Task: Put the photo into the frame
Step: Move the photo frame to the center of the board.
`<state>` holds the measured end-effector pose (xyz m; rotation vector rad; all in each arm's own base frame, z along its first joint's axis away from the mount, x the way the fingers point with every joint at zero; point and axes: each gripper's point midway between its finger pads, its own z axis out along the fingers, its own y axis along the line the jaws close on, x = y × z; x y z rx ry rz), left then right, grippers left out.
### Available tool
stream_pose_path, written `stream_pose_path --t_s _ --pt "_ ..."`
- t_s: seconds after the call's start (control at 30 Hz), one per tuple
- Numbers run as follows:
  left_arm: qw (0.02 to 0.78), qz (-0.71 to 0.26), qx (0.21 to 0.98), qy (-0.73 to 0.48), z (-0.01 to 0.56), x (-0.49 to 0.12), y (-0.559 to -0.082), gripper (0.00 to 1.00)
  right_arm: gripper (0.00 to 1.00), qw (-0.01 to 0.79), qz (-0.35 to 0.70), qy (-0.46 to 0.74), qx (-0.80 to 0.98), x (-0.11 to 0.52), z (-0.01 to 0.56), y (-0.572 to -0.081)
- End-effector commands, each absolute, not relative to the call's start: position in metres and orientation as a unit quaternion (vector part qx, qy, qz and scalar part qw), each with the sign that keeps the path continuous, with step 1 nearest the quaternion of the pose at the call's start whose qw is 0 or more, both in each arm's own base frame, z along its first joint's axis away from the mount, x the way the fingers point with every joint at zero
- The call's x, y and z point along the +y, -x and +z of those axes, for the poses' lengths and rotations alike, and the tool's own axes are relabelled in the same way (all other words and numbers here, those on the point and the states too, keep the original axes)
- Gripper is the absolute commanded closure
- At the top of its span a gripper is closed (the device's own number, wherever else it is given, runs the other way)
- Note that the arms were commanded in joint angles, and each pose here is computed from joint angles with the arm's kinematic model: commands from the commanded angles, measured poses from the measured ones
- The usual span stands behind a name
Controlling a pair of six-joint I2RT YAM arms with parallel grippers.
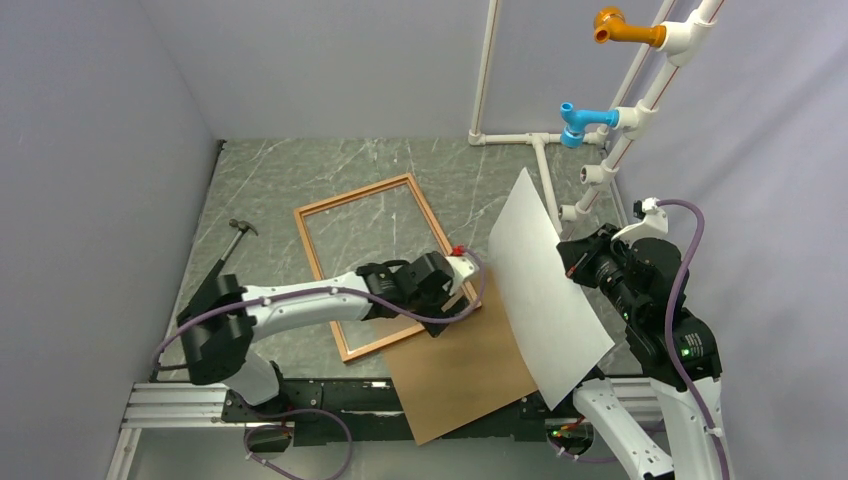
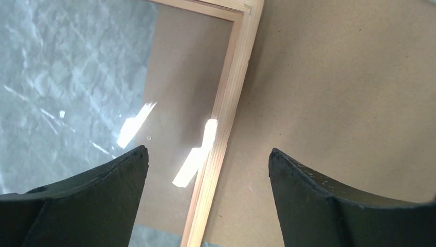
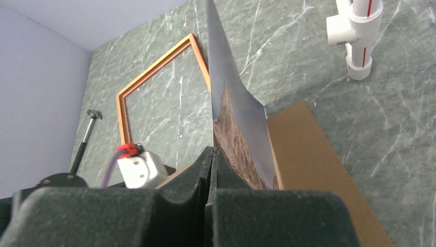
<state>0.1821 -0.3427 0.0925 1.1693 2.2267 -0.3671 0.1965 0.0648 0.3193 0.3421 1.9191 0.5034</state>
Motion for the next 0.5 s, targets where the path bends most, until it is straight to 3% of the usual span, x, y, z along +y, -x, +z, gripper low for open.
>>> stream_pose_path --t_s 0.0,0.27,0.47 --pt "0.323 -0.219 0.863 -0.323 0.126 -0.342 -0.193 0.11 1.00 0.548 0.225 -0.143 0.793 0.067 0.335 -0.196" --pt "0.299 -0.266 0.909 -0.116 0.129 -0.265 -0.222 0.10 1.00 0.537 0.236 -0.142 0.797 0.072 0.326 -0.196" --pt "0.265 -0.169 0.946 0.075 0.093 -0.161 -0.225 0.08 1.00 0.534 0.239 -0.142 0.798 0.074 0.325 -0.197"
